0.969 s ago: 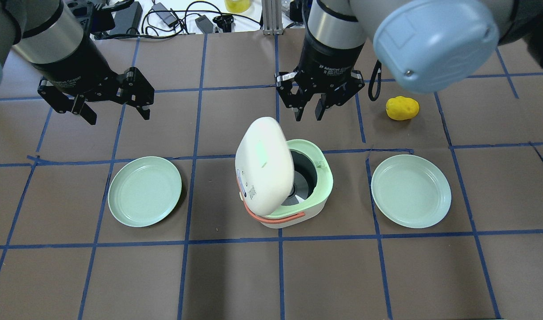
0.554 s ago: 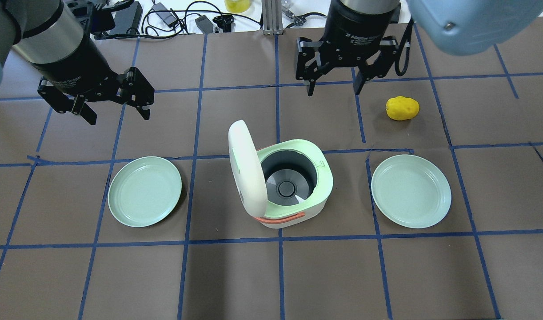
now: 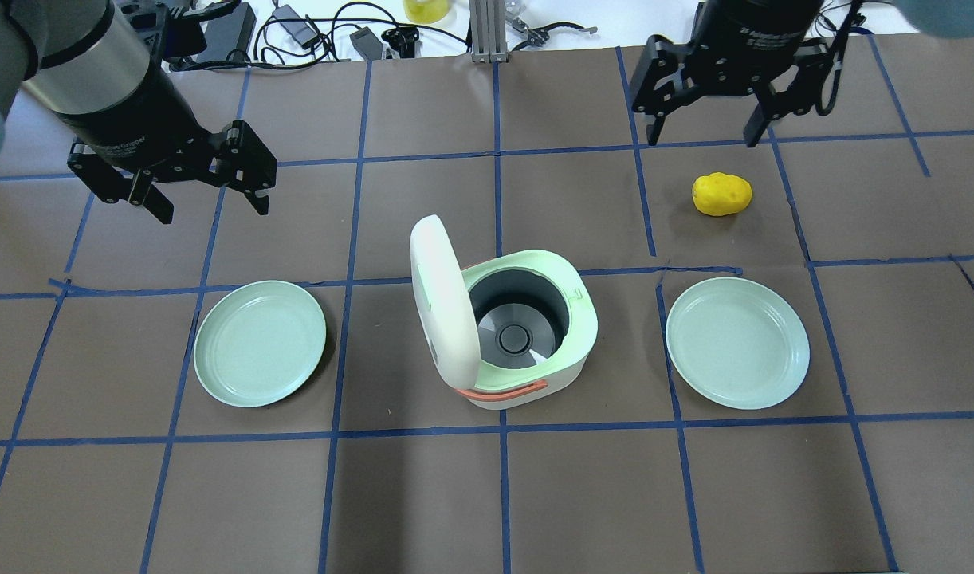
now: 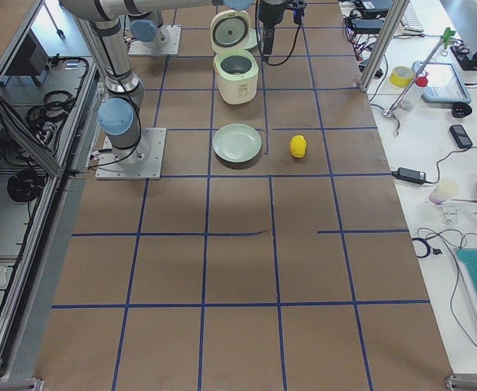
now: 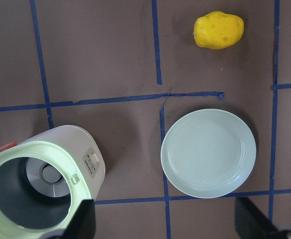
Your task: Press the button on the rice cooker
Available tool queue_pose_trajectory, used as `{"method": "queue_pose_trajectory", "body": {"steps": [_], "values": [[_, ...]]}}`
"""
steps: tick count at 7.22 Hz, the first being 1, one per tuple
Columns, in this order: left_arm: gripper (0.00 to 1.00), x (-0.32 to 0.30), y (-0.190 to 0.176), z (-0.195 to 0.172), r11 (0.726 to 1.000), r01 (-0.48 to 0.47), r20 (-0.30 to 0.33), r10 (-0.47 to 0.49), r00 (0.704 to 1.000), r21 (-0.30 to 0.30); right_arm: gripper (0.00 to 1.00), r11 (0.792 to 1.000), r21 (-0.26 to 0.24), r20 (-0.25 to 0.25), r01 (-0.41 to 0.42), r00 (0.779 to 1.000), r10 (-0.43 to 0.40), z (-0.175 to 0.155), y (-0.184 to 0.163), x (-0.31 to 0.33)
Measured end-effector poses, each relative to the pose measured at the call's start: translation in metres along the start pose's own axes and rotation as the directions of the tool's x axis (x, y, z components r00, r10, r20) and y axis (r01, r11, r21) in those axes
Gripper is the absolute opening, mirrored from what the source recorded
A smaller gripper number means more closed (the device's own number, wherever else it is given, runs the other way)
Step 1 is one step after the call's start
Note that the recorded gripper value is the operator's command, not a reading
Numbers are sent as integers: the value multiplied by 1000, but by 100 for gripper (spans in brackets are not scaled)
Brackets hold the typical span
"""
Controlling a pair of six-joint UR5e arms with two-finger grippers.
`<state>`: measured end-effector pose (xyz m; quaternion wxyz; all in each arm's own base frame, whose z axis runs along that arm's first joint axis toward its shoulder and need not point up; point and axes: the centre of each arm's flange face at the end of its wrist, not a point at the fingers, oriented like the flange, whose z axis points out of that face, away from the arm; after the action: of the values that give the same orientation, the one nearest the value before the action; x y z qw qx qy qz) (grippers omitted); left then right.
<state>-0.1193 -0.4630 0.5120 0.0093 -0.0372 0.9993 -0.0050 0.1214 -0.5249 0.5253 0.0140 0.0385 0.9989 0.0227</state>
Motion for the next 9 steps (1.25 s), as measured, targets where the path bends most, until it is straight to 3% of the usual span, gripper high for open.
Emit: {"method": "queue_pose_trajectory", "body": {"steps": [3, 9], "values": [[100, 0, 0, 0, 1000, 0, 0, 0, 1000, 0, 100, 1000, -12, -39, -17, 999, 16, 7, 0, 8], [100, 0, 0, 0, 1000, 0, 0, 0, 1000, 0, 100, 1000, -12, -42, -6, 999, 6, 11, 0, 9]]}}
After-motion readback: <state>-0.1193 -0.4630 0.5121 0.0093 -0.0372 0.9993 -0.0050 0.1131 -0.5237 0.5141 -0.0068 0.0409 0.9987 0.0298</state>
